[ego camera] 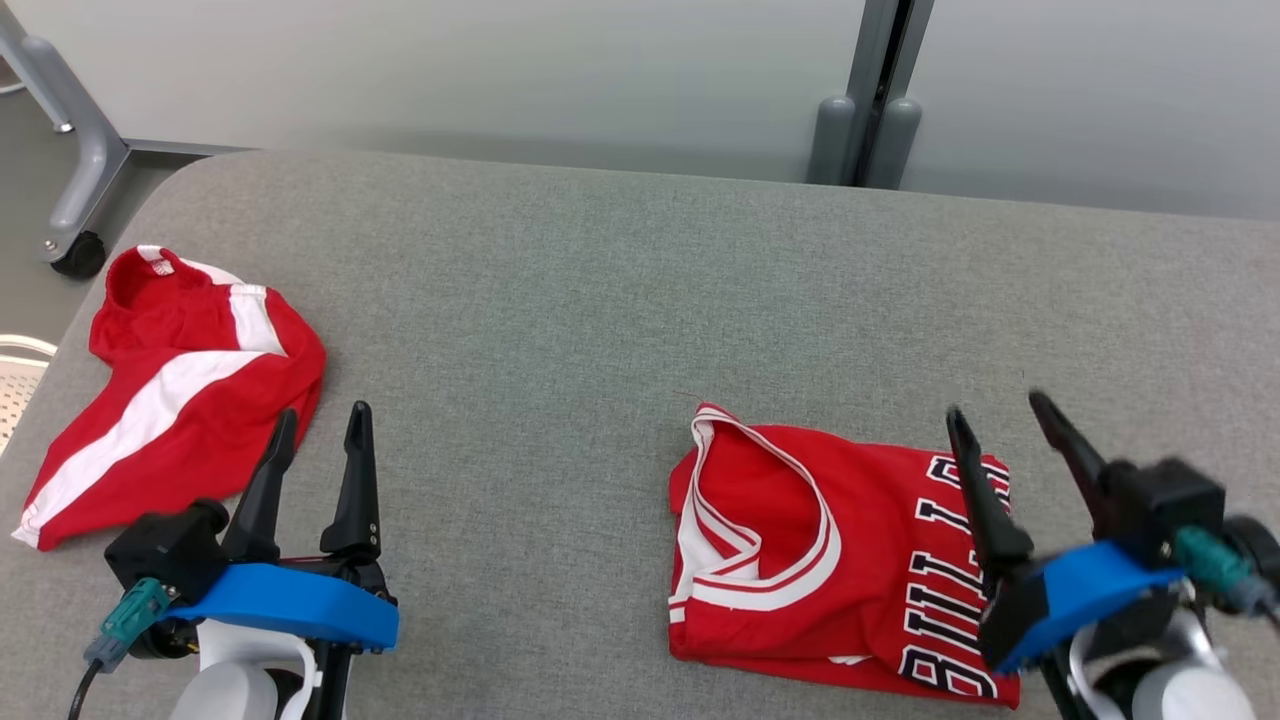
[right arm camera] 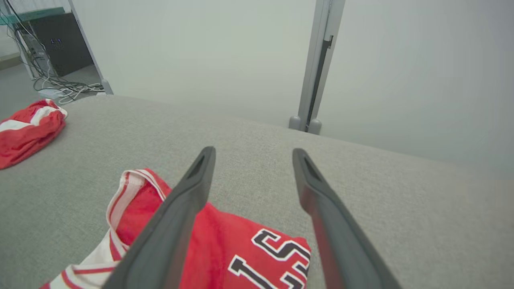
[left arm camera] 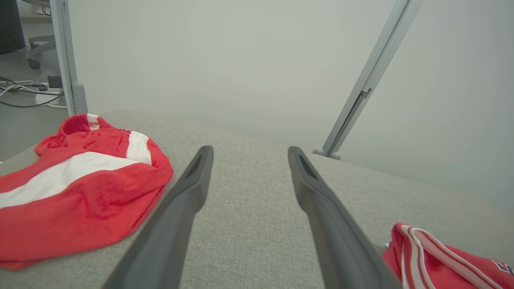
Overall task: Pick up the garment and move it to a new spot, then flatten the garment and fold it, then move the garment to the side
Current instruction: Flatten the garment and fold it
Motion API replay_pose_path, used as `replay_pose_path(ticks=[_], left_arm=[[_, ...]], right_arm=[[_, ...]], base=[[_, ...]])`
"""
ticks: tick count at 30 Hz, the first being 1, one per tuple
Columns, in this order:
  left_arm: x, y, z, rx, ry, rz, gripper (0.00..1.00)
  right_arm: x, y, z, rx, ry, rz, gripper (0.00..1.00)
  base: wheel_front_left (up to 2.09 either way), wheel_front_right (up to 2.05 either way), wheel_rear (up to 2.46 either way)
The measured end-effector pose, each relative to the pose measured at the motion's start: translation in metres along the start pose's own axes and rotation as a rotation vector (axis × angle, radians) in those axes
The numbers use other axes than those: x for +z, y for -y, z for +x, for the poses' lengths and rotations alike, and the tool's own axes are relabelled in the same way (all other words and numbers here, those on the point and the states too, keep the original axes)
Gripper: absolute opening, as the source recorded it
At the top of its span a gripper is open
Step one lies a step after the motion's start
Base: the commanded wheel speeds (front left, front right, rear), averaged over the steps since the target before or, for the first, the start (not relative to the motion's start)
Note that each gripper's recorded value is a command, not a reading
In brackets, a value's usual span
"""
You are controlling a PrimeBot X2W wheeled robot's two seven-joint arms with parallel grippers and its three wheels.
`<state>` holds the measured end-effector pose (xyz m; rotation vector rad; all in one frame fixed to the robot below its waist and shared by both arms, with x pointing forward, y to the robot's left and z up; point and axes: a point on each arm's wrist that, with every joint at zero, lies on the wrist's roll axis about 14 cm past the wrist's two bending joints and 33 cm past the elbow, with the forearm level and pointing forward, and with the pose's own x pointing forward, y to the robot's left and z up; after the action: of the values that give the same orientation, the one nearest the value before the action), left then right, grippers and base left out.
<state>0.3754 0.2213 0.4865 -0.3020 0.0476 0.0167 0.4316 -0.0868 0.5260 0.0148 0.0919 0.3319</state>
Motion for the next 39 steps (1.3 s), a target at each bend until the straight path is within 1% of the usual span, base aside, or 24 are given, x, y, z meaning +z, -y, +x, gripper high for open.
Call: replay_pose_path(ticks=[2,3,4,5,8,11,15,19,24,26,27,29,31,33,34,37,38,39], left_arm=[[-0.001,0.0,-0.001,0.003,-0.004,-0.001,1.0],[-0.003,0.0,-0.001,0.005,-0.007,-0.003,1.0],[-0.004,0.001,0.0,0.003,-0.009,-0.005,1.0],[-0.005,0.002,0.0,0.004,-0.012,-0.006,1.0],[-0.007,0.002,0.002,0.004,-0.02,-0.008,1.0],[-0.006,0.002,0.003,0.006,-0.02,-0.007,1.0],[-0.008,-0.001,0.001,0.014,-0.027,-0.006,1.0],[-0.007,-0.003,-0.001,0.018,-0.027,-0.006,1.0],[-0.007,-0.003,0.0,0.017,-0.028,-0.002,1.0],[-0.007,-0.004,0.001,0.019,-0.028,-0.002,1.0],[-0.008,-0.003,0.001,0.018,-0.029,-0.001,1.0],[-0.007,-0.002,0.003,0.014,-0.029,0.0,1.0],[-0.007,-0.002,0.004,0.01,-0.029,-0.001,1.0],[-0.007,-0.001,0.004,0.008,-0.028,-0.002,1.0],[-0.006,-0.001,0.004,0.006,-0.026,-0.001,1.0],[-0.003,0.001,0.004,0.001,-0.017,0.003,1.0],[-0.002,0.002,0.003,-0.002,-0.015,0.004,1.0],[-0.001,0.002,0.002,-0.004,-0.01,0.006,1.0]], right_arm=[[-0.022,0.005,-0.009,-0.021,-0.05,-0.03,1.0],[-0.036,0.005,-0.014,-0.022,-0.084,-0.033,0.58],[-0.049,0.003,-0.018,-0.018,-0.118,-0.029,0.33],[-0.06,0.0,-0.021,-0.01,-0.142,-0.024,0.0],[-0.084,-0.015,-0.023,0.034,-0.196,-0.015,0.0],[-0.101,-0.038,-0.022,0.105,-0.238,-0.005,0.0],[-0.116,-0.074,-0.019,0.216,-0.278,0.017,0.0],[-0.131,-0.109,-0.02,0.328,-0.332,-0.002,0.0],[-0.141,-0.157,-0.029,0.497,-0.379,-0.043,0.0],[-0.142,-0.174,-0.033,0.556,-0.39,-0.038,0.0],[-0.14,-0.182,-0.034,0.584,-0.387,-0.034,0.0],[-0.133,-0.195,-0.035,0.621,-0.372,0.009,0.0],[-0.119,-0.198,-0.029,0.625,-0.33,0.074,0.0],[-0.097,-0.197,-0.019,0.608,-0.261,0.159,0.0],[-0.084,-0.192,-0.012,0.591,-0.212,0.181,0.0],[-0.043,-0.164,0.008,0.5,-0.062,0.237,0.0],[-0.03,-0.151,0.012,0.459,-0.013,0.243,0.29],[-0.017,-0.136,0.016,0.414,0.039,0.239,1.0]], base=[[0.0,0.0,0.0],[0.0,0.0,0.0],[0.0,0.0,0.0],[0.0,0.0,0.0],[0.0,0.0,0.0],[0.0,0.0,0.0],[0.0,0.0,0.0],[0.0,0.0,0.0],[0.0,0.0,0.0],[0.0,0.0,0.0],[0.0,0.0,0.0],[0.0,0.0,0.0],[0.0,0.0,0.0],[0.0,0.0,0.0],[0.0,0.0,0.0],[0.0,0.0,0.0],[0.0,0.0,0.0],[0.0,0.0,0.0]])
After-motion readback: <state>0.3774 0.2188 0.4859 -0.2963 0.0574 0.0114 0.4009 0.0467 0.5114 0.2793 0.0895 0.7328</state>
